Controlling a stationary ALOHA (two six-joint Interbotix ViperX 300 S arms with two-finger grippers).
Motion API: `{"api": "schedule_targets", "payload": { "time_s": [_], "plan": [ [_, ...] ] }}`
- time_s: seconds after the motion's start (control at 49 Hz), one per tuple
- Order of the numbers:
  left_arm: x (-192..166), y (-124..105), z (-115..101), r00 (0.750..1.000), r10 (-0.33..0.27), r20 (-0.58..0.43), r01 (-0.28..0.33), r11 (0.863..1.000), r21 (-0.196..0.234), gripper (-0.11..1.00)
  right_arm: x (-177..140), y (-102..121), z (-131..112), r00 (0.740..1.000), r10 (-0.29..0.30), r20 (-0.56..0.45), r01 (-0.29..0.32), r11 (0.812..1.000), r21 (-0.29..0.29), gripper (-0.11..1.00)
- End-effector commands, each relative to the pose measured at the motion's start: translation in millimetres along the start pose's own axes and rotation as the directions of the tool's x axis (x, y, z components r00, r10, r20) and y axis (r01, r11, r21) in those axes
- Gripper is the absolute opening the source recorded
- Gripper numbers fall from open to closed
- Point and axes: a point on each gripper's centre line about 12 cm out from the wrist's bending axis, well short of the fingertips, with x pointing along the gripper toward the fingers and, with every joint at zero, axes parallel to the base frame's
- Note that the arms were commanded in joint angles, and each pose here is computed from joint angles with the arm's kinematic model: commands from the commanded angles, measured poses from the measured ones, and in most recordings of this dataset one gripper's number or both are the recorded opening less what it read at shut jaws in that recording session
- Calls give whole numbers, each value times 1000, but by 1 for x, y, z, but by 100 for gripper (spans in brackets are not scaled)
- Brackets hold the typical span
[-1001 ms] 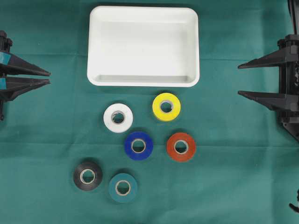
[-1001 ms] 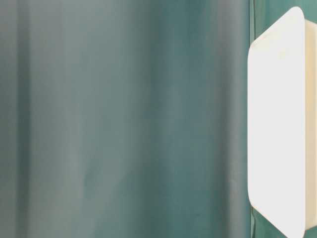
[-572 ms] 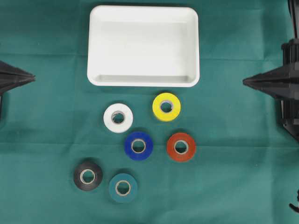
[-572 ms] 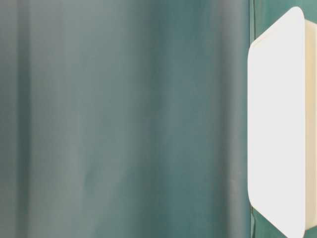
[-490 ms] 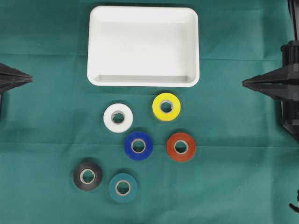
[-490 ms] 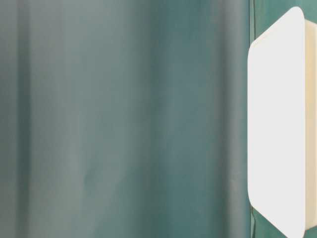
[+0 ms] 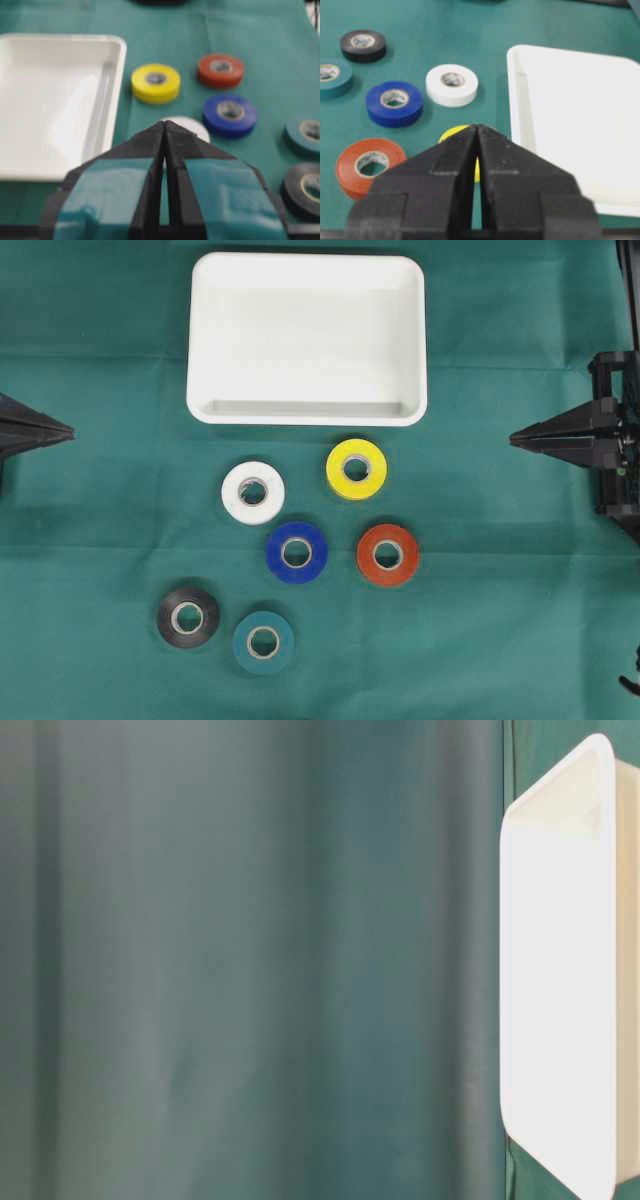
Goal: Put the tape into the white case with the right arm.
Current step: 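Open the right gripper and start moving it toward the tape rolls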
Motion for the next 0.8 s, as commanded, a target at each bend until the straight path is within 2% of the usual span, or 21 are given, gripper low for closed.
{"api": "schedule_targets", "payload": {
  "time_s": [0.0, 0.082, 0.184, 0.286, 0.347, 0.388, 0.613, 0.776],
  "plan": [
    [0, 0, 3, 1000, -2, -2, 2, 1000, -1, 0, 1, 0, 0, 1000, 0, 0, 0, 1000, -3, -9],
    [-2, 0, 1, 1000, -2, -8, 2, 1000, 0, 0, 0, 0, -5, 1000, 3, -8, -3, 1000, -25, -6],
    [-2, 0, -2, 1000, -2, -15, 2, 1000, 0, 0, -1, 0, -7, 1000, 5, -11, -5, 999, -44, 7],
    [-3, 0, -3, 1000, -2, -17, 2, 1000, 0, 0, -1, 0, -8, 1000, 6, -19, -7, 999, -54, 29],
    [-3, 0, -3, 1000, -2, -17, 2, 1000, 0, 0, -1, 0, -10, 1000, 6, -24, -7, 998, -56, 48],
    [-3, 0, -4, 1000, -2, -18, 2, 1000, 0, 0, -1, 0, -10, 1000, 6, -24, -7, 998, -59, 55],
    [-3, 0, -6, 1000, -2, -26, 2, 1000, 0, 0, -2, 1, -14, 999, 10, -35, -12, 998, -61, 55],
    [-3, 0, -9, 999, -2, -34, 2, 1000, 0, 0, -3, 8, -23, 997, 54, -57, -58, 996, -71, 55]
  ]
}}
